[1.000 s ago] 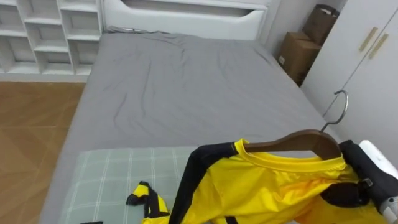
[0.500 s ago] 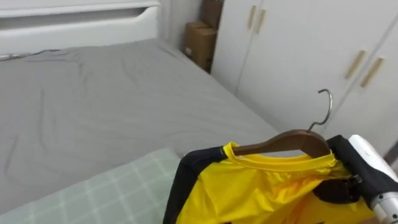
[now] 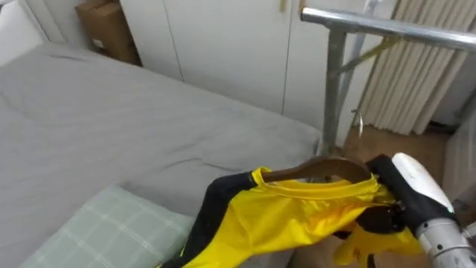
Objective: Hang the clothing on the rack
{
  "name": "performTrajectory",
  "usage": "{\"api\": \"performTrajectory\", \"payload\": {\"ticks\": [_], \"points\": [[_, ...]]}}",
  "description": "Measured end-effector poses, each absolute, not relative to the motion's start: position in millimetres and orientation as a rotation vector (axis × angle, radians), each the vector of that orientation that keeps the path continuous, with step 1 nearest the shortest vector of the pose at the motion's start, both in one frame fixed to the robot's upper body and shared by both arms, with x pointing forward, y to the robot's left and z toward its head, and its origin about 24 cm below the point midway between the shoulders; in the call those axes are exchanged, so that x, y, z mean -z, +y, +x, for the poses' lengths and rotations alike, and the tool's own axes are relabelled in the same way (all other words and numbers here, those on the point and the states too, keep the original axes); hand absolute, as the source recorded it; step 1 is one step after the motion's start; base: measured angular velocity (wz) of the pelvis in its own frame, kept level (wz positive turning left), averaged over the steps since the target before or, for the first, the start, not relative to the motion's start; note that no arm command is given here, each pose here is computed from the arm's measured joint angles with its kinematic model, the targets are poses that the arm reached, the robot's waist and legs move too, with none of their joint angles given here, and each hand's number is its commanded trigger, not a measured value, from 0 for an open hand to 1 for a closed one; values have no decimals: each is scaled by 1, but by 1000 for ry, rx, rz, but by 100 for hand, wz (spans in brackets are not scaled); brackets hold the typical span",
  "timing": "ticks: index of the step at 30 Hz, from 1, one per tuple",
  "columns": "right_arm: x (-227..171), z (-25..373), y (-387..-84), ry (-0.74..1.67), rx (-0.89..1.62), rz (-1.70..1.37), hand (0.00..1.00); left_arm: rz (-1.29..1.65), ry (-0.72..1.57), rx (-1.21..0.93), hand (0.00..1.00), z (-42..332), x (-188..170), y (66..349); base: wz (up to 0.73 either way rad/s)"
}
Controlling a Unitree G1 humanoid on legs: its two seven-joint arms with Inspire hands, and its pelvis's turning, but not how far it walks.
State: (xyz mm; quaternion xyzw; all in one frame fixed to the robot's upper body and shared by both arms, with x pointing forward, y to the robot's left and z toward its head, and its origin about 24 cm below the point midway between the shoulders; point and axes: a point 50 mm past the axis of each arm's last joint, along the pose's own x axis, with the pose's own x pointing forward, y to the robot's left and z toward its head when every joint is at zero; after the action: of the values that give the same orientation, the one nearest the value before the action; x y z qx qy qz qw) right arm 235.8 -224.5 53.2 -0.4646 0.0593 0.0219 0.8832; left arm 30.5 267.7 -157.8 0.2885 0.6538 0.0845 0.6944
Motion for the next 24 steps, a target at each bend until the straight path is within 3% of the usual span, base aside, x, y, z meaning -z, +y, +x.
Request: {"api": "performTrajectory", "payload": {"ticks": [8, 13, 24], "points": [[-75, 235, -231, 53, 55, -911, 100, 577, 1273, -179, 0, 68, 157, 249, -99], [-71, 235, -228, 66, 59, -915, 100, 555, 1289, -204, 0, 51, 159, 253, -121], [-83, 240, -224, 11, 38, -815, 100, 520, 1354, -231, 0, 32, 161, 259, -15]]}}
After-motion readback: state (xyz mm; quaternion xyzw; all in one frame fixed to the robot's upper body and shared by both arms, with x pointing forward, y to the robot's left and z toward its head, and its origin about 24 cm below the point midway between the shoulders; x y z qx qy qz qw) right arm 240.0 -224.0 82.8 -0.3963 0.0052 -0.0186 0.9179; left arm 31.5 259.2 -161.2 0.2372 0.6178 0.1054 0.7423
